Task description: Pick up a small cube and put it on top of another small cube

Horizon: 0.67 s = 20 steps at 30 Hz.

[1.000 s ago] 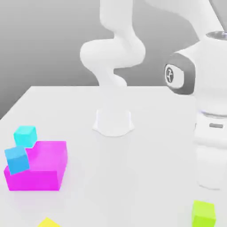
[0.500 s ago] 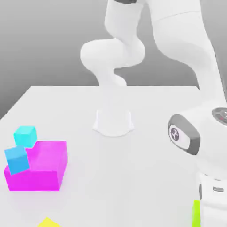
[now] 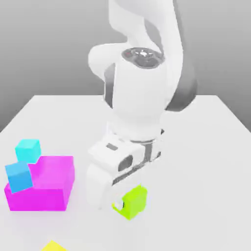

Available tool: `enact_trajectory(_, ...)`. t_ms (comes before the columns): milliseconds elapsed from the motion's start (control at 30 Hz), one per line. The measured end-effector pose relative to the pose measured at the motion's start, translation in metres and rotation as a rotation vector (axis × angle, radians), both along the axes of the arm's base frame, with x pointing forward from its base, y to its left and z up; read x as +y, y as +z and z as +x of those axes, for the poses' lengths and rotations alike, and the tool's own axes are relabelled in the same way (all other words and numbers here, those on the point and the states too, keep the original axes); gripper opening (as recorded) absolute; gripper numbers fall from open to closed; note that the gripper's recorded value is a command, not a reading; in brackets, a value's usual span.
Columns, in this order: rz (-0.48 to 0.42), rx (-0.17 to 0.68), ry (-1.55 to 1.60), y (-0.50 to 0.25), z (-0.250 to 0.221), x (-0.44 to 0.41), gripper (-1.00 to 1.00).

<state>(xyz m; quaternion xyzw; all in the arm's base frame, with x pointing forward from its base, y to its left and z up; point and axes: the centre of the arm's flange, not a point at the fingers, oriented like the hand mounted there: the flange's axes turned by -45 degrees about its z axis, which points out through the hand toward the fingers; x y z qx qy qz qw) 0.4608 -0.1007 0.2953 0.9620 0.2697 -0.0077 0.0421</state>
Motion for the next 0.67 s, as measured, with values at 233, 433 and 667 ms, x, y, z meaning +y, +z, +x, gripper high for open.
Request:
enact_trajectory(233, 0.030, -0.015, -0.481, 0.038, -0.125, -0.144, -1.00)
enact_trajectory(433, 0.089, -0.026, -0.780, 0.024, -0.221, -0.195, -1.00)
enact_trajectory(667, 0.087, -0.026, -0.796, -0.024, -0.227, -0.197, 1.00)
